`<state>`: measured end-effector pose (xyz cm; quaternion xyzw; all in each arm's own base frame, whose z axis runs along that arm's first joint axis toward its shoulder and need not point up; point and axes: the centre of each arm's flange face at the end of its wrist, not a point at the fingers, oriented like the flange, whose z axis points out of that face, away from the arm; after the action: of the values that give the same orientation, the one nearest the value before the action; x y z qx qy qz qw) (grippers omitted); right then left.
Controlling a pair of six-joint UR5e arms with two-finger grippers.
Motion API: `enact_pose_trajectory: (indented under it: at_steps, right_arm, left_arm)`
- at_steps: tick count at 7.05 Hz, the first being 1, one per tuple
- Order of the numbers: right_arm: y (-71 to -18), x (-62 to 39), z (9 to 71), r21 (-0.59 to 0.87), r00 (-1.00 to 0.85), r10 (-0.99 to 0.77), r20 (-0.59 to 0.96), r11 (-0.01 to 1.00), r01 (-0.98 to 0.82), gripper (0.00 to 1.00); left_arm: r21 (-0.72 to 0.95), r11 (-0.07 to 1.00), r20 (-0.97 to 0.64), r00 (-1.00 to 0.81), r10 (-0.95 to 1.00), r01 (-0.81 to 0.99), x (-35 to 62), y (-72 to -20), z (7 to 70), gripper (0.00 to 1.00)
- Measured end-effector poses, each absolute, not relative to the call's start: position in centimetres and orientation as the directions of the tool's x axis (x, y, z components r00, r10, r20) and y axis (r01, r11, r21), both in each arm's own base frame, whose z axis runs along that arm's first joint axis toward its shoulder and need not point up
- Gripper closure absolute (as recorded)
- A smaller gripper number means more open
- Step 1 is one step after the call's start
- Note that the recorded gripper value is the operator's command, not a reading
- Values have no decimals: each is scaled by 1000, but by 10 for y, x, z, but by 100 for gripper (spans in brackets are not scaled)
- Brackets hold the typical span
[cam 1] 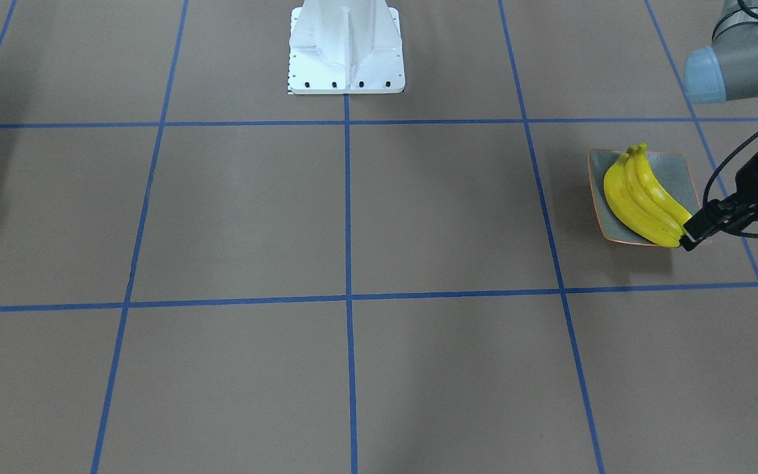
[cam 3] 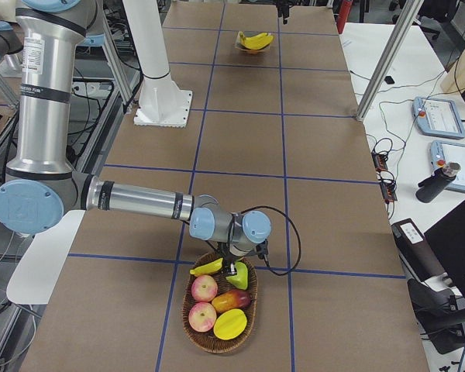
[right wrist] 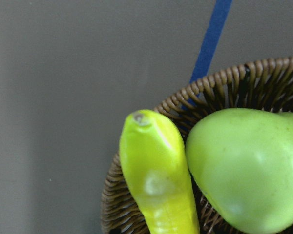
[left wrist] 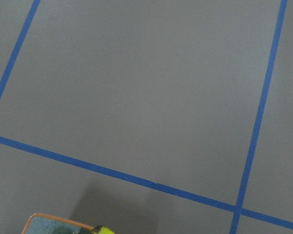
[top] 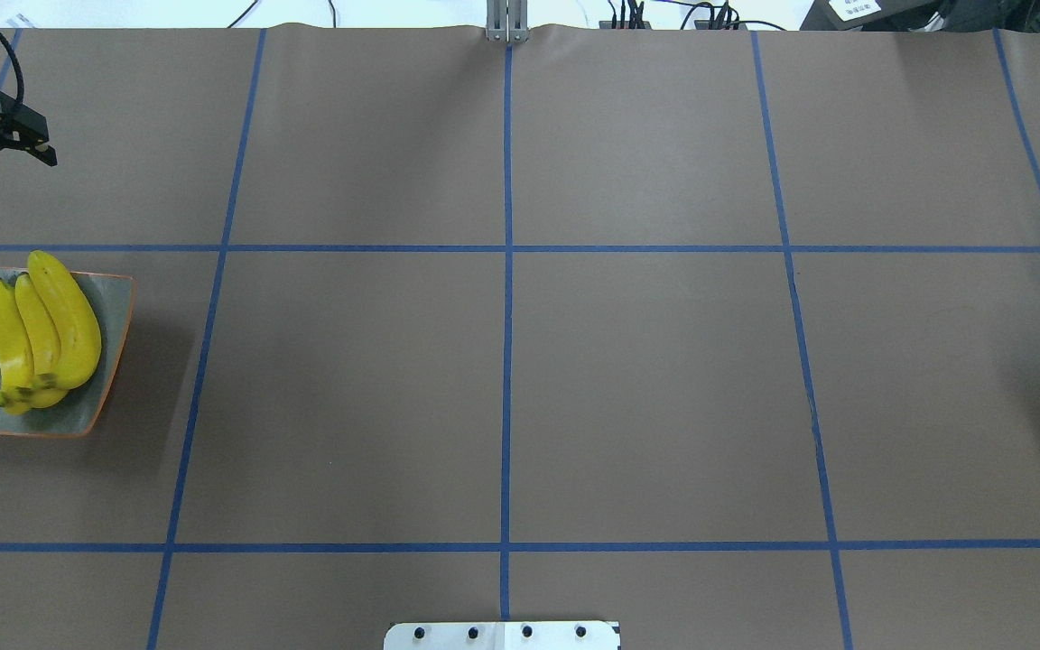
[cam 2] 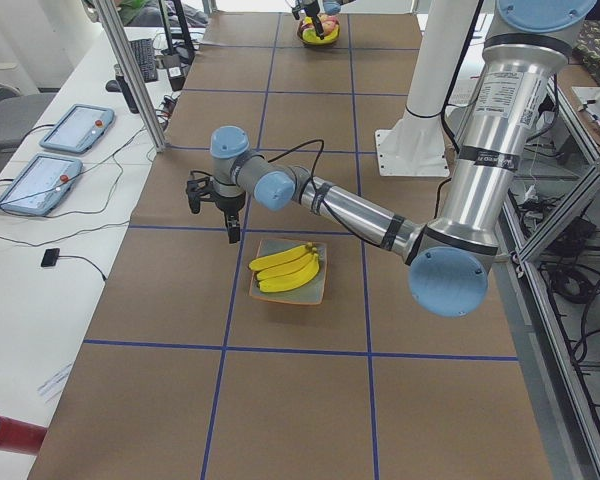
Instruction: Transfer all bananas from basket to plate
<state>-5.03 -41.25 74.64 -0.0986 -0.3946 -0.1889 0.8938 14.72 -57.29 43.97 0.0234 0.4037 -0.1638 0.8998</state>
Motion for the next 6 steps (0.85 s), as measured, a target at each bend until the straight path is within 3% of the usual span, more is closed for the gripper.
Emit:
enact_pose_trajectory:
  at_steps: [2, 3, 4, 5, 6]
  right_arm:
    - [-421, -56, 760, -7, 613, -282, 738, 906, 424, 35]
    - [-426, -58, 765, 0, 613, -286, 737, 906, 424, 48]
    - [-429, -59, 766, 2, 613, -286, 737, 907, 421, 88]
    - [-431, -60, 765, 5, 612, -287, 737, 908, 420, 100]
    - [-433, -60, 762, 14, 608, -293, 738, 907, 421, 100]
  left_arm:
    - [-87, 946, -737, 619, -273, 313, 148, -574, 437, 0]
    - [-86, 946, -737, 619, -272, 314, 148, -574, 437, 0]
    - [-86, 946, -737, 619, -272, 314, 148, -574, 436, 0]
    - [-86, 946, -737, 619, -272, 314, 148, -574, 436, 0]
    - [-87, 946, -737, 619, -272, 313, 148, -574, 437, 0]
